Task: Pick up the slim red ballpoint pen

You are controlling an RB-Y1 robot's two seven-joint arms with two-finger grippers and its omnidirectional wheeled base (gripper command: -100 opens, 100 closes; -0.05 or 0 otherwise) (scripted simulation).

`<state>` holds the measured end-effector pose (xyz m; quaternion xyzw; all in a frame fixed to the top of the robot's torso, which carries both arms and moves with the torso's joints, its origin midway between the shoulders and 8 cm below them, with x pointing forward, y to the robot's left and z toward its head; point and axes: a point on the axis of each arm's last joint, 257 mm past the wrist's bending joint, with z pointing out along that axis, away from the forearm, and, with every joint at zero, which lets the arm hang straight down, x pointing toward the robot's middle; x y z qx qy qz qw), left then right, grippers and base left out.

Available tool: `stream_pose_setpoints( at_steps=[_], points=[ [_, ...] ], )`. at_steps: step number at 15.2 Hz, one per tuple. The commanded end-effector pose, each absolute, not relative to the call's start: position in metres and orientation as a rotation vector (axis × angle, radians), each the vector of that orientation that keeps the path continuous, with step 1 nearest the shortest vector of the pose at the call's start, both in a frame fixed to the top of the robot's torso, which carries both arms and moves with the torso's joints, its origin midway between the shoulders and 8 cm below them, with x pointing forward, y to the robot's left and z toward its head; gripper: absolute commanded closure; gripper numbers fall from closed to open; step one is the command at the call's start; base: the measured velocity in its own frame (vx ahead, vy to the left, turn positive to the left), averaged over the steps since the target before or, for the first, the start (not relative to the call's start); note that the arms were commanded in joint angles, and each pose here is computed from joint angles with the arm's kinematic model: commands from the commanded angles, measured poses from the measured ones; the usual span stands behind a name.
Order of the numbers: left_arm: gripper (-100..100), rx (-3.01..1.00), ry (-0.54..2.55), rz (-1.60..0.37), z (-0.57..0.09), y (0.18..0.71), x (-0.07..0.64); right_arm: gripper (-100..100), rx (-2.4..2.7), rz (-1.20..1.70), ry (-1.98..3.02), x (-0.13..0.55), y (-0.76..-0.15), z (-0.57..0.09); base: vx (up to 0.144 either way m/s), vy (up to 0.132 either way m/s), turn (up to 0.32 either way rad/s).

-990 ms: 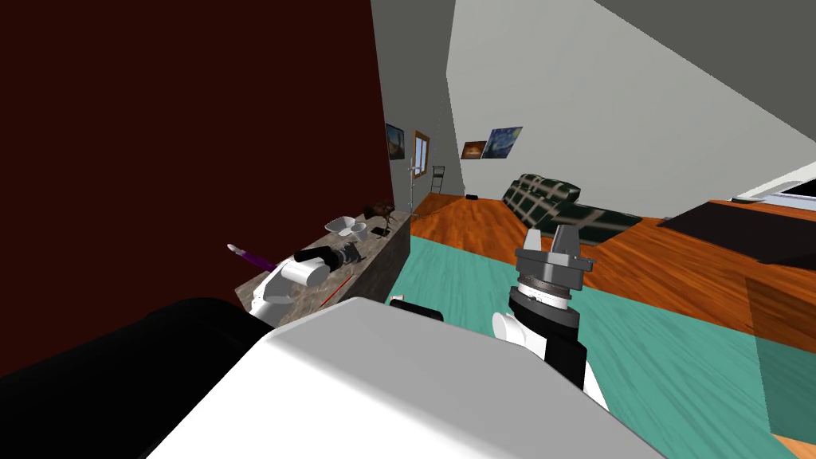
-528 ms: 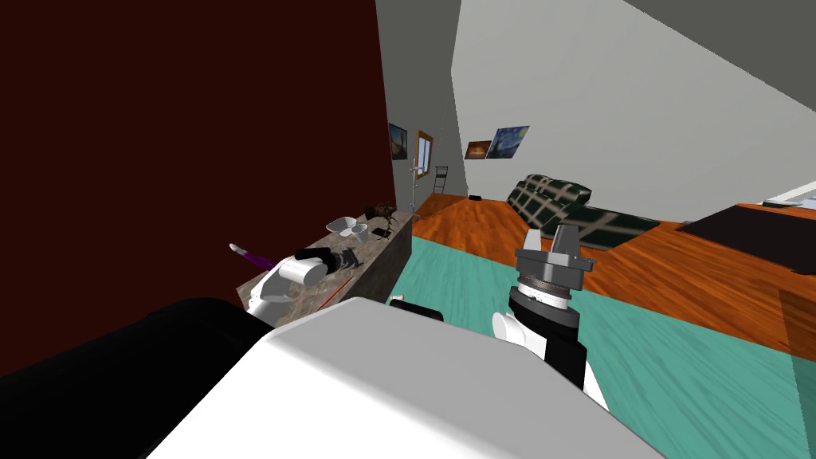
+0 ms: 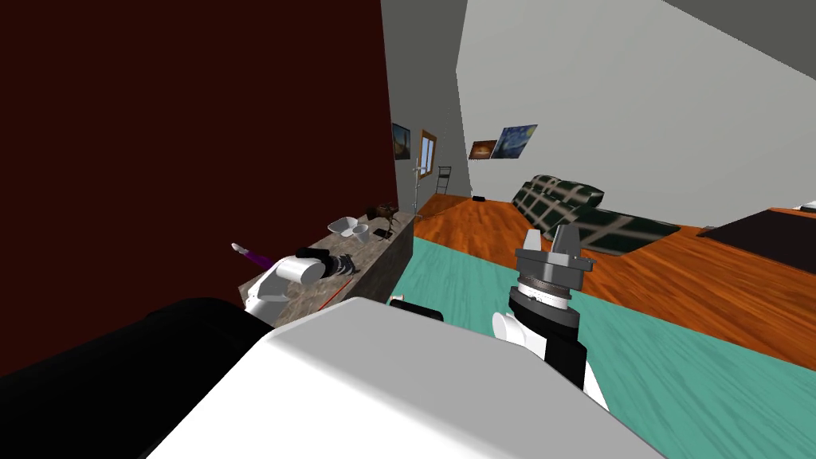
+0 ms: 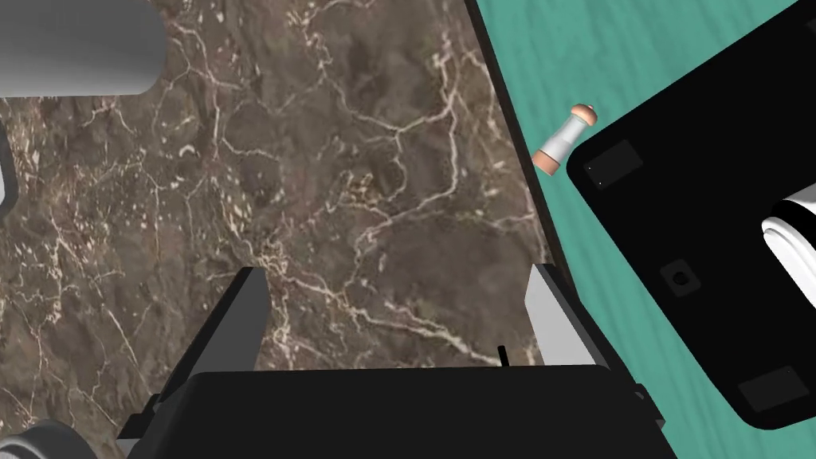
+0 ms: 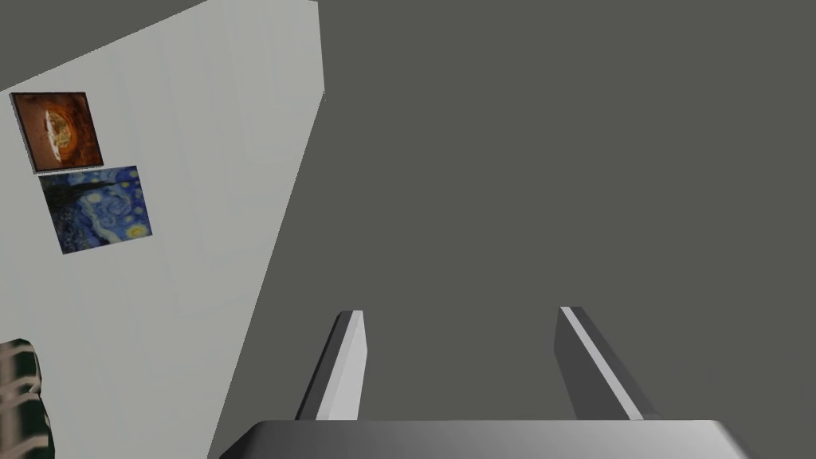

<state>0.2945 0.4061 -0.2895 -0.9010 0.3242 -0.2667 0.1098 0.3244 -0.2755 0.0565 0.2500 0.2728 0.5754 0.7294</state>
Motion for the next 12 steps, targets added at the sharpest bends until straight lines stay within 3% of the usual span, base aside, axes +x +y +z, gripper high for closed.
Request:
stream_pose_setpoints(
  at_steps=[1, 12],
  points=[
    [-100, -2.674, 0.954, -0.743, -0.295, 0.407, 0.287, 0, 0.551, 1.267, 0.601, 0.324, -0.275, 0.056, 0.023, 0.002, -0.004],
    [-100, -2.921, 0.848, -0.441, -0.322, 0.414, 0.226, 0, 0.551, 1.267, 0.601, 0.324, -0.275, 0.056, 0.037, 0.004, 0.057]
  ],
)
